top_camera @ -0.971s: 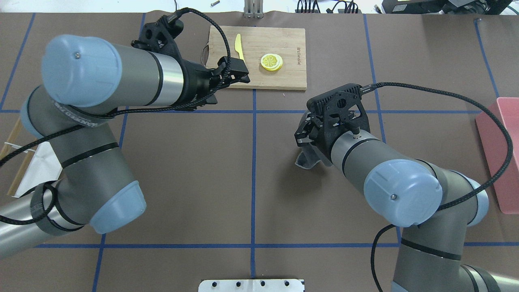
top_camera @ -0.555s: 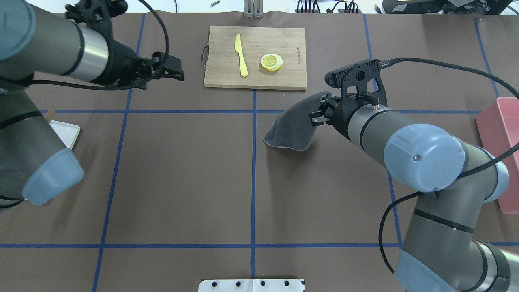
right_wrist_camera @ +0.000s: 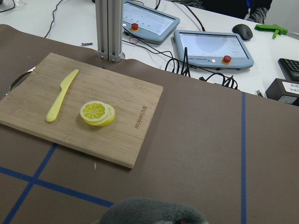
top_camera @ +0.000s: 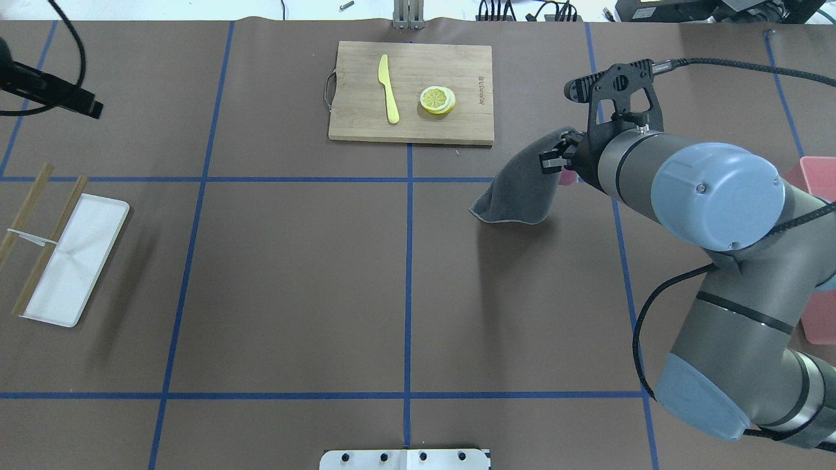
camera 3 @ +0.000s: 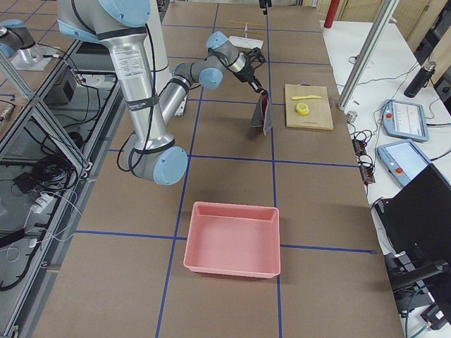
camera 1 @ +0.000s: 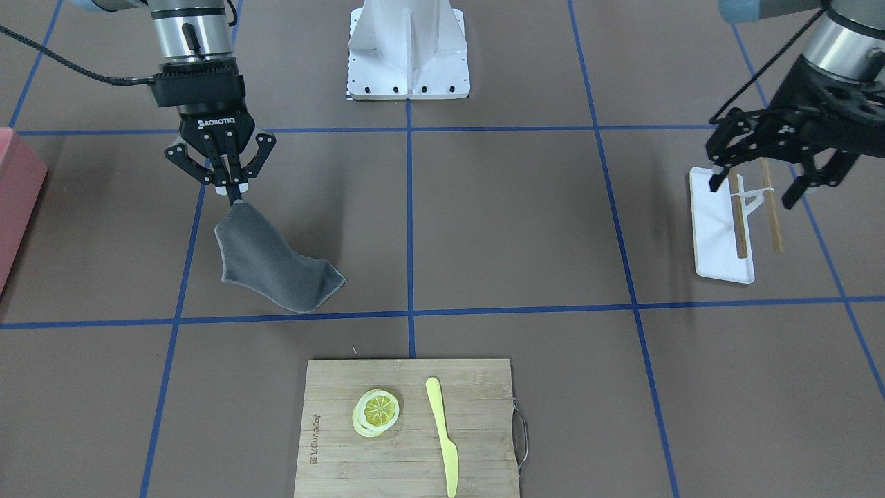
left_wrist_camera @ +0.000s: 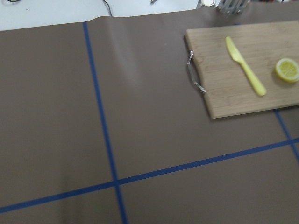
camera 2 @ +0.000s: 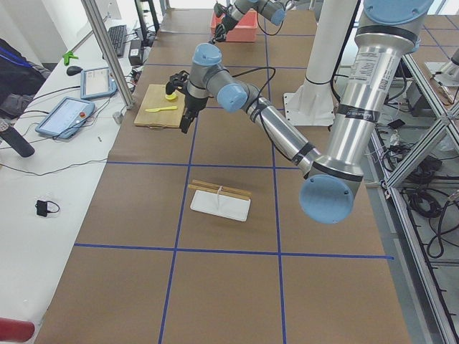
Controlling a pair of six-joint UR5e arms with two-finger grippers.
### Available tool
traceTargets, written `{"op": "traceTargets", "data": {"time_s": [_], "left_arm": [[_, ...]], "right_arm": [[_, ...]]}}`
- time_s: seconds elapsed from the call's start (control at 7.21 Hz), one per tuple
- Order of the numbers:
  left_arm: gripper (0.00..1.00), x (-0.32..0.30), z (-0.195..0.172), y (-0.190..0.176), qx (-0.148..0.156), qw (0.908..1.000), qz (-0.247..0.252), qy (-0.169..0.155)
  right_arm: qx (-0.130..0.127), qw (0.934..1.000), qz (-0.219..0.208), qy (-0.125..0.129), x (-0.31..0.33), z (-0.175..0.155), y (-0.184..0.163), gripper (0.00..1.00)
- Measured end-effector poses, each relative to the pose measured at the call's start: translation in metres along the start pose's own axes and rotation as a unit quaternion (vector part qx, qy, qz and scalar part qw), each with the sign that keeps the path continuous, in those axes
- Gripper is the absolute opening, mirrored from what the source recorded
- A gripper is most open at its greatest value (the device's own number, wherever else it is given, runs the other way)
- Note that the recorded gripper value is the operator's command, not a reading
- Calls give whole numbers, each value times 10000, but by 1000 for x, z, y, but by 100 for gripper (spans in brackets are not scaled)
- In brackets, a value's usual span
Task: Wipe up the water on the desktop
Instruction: 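Wipe the cloth across the table with the right gripper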
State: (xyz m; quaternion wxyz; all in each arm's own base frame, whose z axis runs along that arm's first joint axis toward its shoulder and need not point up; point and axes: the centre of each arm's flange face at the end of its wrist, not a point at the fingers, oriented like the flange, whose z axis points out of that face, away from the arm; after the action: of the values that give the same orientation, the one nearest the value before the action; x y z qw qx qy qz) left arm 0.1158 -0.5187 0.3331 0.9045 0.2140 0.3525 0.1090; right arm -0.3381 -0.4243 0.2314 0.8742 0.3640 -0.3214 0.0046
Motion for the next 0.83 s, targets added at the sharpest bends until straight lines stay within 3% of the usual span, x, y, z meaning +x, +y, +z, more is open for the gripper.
{"op": "traceTargets", "data": {"time_s": [0.14,0.42,0.83], "left_arm": [[98,-65,-10,10,-247,9991,247,-252],[98,-201,-3,35,-798,9958,423,-175],[98,-274,25,71,-1185,9928,183,36]], "right_arm": [[-191,9998,51,76,13,6,6,0],[-787,9964,192,247,34,17,25,0],[-1840,9770,786,733,46,28,63,0]]}}
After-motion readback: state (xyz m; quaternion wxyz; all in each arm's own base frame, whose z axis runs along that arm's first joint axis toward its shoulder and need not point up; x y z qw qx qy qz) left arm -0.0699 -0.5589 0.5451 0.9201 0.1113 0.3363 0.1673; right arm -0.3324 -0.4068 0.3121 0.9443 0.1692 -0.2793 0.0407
